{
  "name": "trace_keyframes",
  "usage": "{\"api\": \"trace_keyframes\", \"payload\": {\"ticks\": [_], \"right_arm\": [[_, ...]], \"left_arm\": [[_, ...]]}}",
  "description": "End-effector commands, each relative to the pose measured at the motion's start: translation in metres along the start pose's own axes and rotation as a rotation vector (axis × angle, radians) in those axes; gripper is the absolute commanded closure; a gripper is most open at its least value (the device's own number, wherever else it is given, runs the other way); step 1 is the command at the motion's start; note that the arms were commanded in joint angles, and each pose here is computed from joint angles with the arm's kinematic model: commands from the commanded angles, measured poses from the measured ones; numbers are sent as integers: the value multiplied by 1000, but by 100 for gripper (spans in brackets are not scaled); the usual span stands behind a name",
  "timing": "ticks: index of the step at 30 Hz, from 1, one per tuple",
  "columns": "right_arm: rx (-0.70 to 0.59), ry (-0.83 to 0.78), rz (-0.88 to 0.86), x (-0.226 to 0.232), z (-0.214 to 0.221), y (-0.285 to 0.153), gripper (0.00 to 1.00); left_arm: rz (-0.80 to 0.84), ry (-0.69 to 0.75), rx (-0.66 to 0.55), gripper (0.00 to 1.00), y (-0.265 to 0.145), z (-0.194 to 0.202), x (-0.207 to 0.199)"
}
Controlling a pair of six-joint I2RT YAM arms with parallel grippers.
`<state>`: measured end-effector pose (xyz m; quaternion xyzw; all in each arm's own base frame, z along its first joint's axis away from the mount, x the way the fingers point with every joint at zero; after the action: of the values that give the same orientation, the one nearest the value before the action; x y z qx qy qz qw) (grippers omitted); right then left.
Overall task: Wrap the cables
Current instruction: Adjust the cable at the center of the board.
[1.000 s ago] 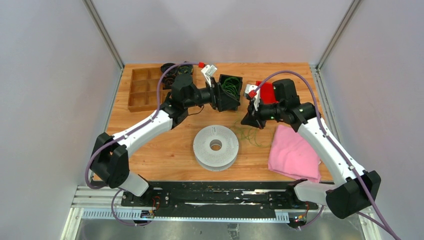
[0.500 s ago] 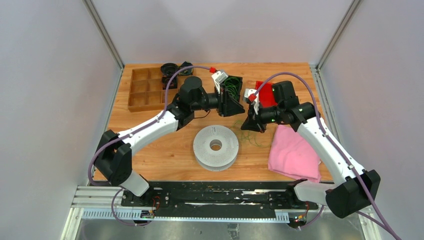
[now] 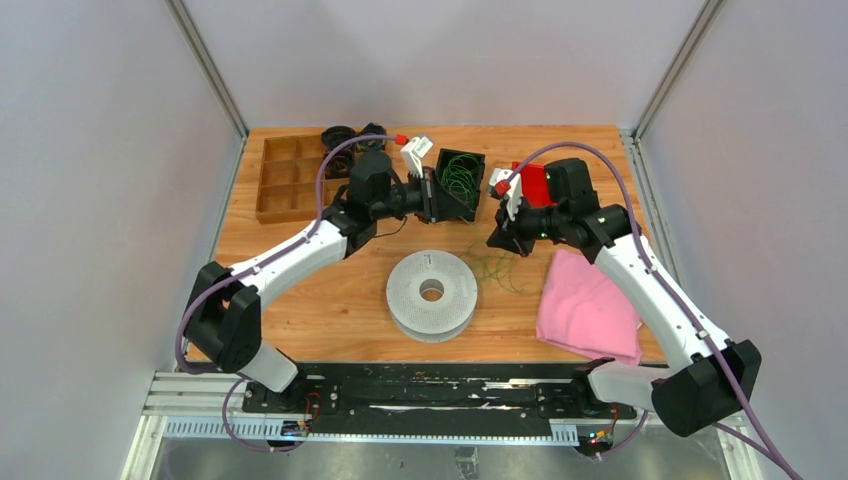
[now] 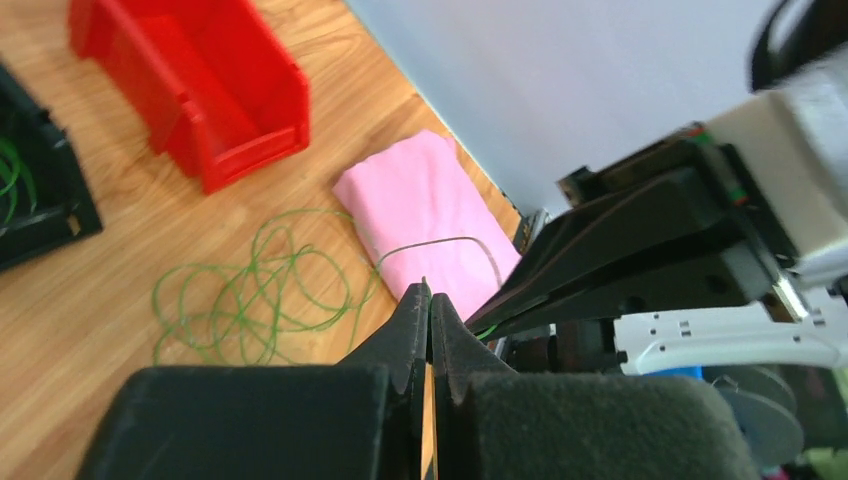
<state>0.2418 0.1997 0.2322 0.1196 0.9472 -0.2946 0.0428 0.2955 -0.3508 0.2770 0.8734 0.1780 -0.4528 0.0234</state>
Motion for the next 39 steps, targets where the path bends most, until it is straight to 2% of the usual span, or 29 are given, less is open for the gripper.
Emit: {"api": "trace_keyframes", "payload": {"ticks": [1,18,20,26,31,34,39], "right_arm": [[78,54,78,-6,12,-7,99],[50,26,12,7,16,-2,99],[42,26,3,6,14,0,99],[53,31,-9,8,18,2,99],[75,23,3,9,22,-2,99],[82,28,2,11,22,-5,99],[126,51,44,5,26,-9,99]], "left_arm": [[-88,-93,-143,100,-17,-30,14],[-153,-85,-186,93,-30,-32,30],[-153,-84,-184,86,-30,-32,30],[-149,-24,-198,57,-34,-38,27],[-160,99,-200,43,-44,-50,27],[-237,247,-130,37,-53,-46,43],[-291,563,219,29,-81,8,76]]}}
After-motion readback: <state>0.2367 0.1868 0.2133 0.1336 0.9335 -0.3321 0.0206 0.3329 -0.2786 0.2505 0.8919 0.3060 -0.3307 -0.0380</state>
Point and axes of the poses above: each gripper's point midway between its finger pads, its own y axis out along the fingers, its own x axis along the line the jaws close on, z = x × y, the point moved 1 cm from there along -y, back along the fingers, and after that the axes turned 14 degrees about -y, right-handed, at the moved point
